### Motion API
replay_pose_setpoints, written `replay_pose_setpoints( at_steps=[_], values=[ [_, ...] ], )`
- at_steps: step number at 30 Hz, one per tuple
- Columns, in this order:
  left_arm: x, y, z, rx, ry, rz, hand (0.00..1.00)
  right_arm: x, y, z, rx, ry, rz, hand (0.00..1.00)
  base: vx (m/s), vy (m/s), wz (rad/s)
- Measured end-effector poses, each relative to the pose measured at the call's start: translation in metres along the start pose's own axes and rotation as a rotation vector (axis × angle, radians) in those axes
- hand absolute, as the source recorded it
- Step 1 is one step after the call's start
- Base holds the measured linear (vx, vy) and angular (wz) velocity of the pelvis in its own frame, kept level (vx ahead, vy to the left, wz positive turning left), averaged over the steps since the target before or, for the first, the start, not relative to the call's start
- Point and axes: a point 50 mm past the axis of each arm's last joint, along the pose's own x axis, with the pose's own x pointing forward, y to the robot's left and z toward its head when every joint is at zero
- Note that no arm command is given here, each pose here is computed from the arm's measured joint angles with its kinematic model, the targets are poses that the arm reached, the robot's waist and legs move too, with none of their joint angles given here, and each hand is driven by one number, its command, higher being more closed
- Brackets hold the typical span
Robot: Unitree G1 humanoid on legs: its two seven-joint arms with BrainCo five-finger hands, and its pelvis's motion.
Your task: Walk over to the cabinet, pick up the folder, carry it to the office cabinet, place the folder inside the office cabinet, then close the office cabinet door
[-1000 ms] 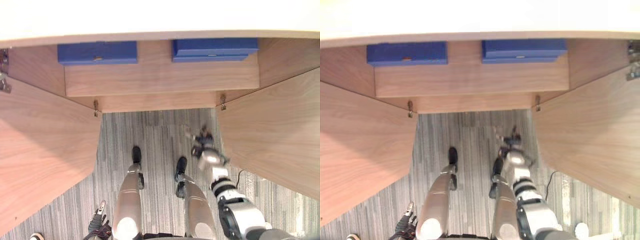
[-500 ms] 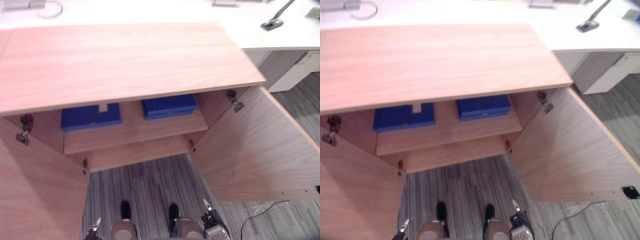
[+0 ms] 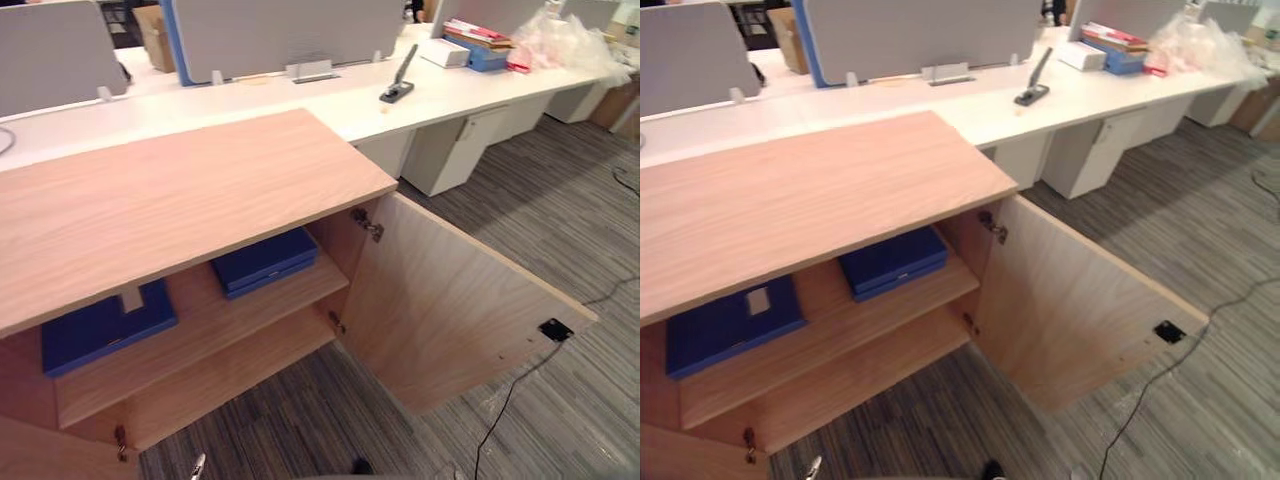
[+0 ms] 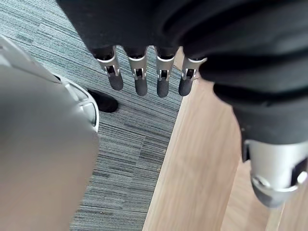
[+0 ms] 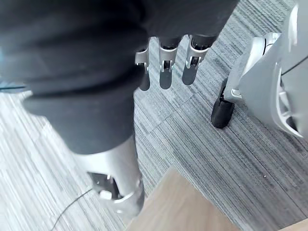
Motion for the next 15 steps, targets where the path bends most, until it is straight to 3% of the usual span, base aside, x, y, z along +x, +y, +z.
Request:
replay_pose_setpoints(
  at_steps=[10,13,15],
  values=[
    [-0.001,-0.004,-0.003,-0.019,0.011,-0.013,0.00,0.001,0.009,0.003,-0.005,-0.002,0.002,0.00,-0.02,0.013,-0.30],
    [-0.002,-0.011,-0.011,-0.059,0.032,-0.020,0.00,0.000,0.039,0.014,-0.016,-0.038,0.071,0.00,-0.19,0.090,-1.47],
    [-0.003,-0.013,-0.013,-0.085,0.037,-0.015,0.00,0.000,0.040,0.016,-0.013,-0.051,0.071,0.00,-0.12,0.158,-0.97]
  ],
)
